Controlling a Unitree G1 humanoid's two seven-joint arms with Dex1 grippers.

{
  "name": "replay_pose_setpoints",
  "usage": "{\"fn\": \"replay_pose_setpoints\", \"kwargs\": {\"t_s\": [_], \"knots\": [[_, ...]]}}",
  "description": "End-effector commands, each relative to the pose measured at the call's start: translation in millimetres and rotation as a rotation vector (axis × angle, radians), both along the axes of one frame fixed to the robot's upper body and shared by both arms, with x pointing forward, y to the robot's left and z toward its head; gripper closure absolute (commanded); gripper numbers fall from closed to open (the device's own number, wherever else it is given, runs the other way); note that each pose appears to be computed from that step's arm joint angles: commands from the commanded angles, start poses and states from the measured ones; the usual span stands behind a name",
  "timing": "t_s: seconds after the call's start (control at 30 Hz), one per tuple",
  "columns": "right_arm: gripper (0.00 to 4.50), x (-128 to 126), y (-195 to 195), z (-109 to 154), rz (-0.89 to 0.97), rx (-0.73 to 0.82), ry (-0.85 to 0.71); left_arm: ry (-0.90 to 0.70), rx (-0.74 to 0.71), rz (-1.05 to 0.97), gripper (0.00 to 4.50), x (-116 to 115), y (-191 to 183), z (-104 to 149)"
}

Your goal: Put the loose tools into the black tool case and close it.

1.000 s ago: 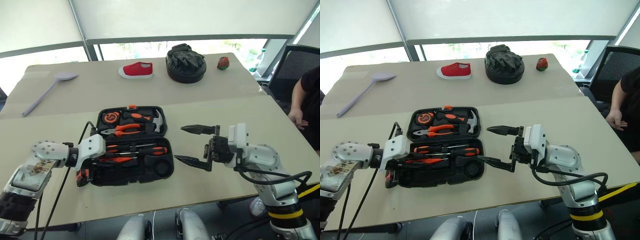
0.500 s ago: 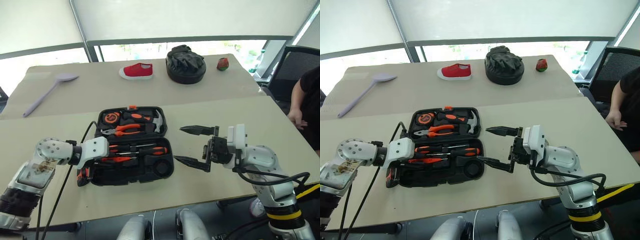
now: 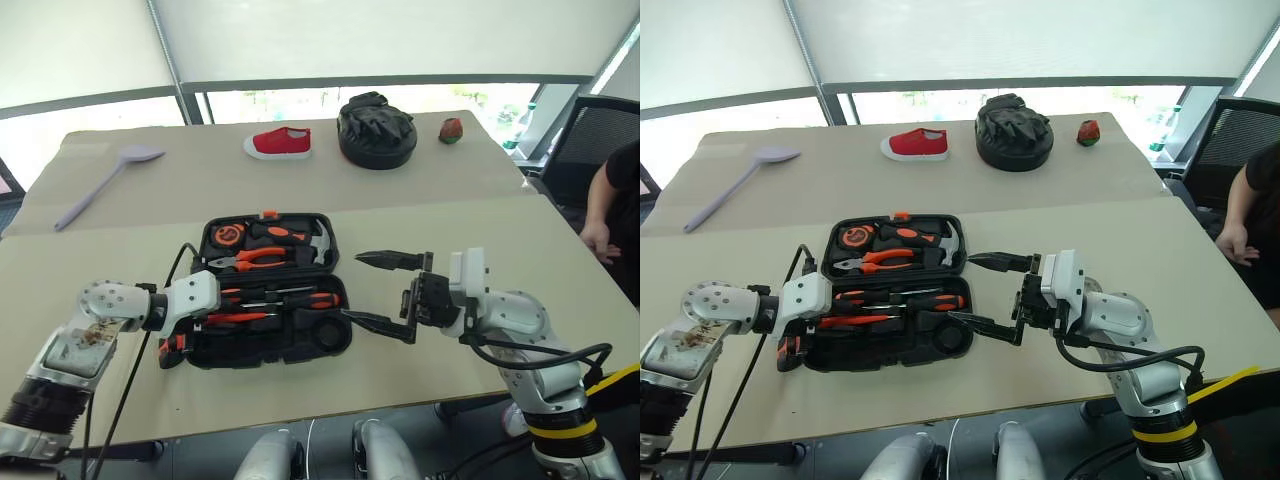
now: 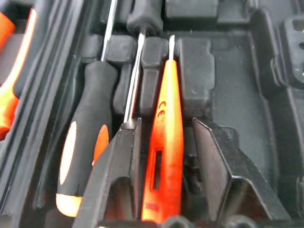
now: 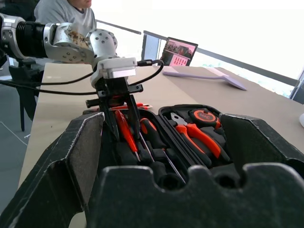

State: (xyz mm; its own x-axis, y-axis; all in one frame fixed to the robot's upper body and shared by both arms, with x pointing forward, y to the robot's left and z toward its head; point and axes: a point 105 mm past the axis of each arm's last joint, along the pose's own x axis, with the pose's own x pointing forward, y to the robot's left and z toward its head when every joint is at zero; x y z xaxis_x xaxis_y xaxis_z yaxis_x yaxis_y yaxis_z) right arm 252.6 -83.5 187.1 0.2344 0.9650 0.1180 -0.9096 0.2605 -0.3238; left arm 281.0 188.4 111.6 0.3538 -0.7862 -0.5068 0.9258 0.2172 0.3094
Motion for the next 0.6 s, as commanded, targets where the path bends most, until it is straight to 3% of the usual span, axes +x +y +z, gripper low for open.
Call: {"fn": "replay_pose_setpoints", "kwargs": {"t_s": [0.03, 0.23, 0.43, 0.6], "knots": [[0.0, -3.2, 1.6, 8.0, 0.016, 0.013, -0.031, -0.075, -0.104, 0.04, 2.87, 1.9, 7.9, 22.9], [0.0, -3.4, 4.2, 6.8, 0.028, 0.017, -0.024, -0.08, -0.265, 0.108, 2.87, -0.2, 16.5, 36.9], [0.0, -2.5, 5.6, 6.6, 0.035, 0.02, -0.02, -0.054, -0.272, 0.16, 4.45, 6.4, 19.4, 23.3], [0.0, -1.1, 5.1, 8.7, 0.033, 0.021, -0.027, -0.048, -0.191, 0.154, 4.45, 12.5, 10.7, 7.6]]}}
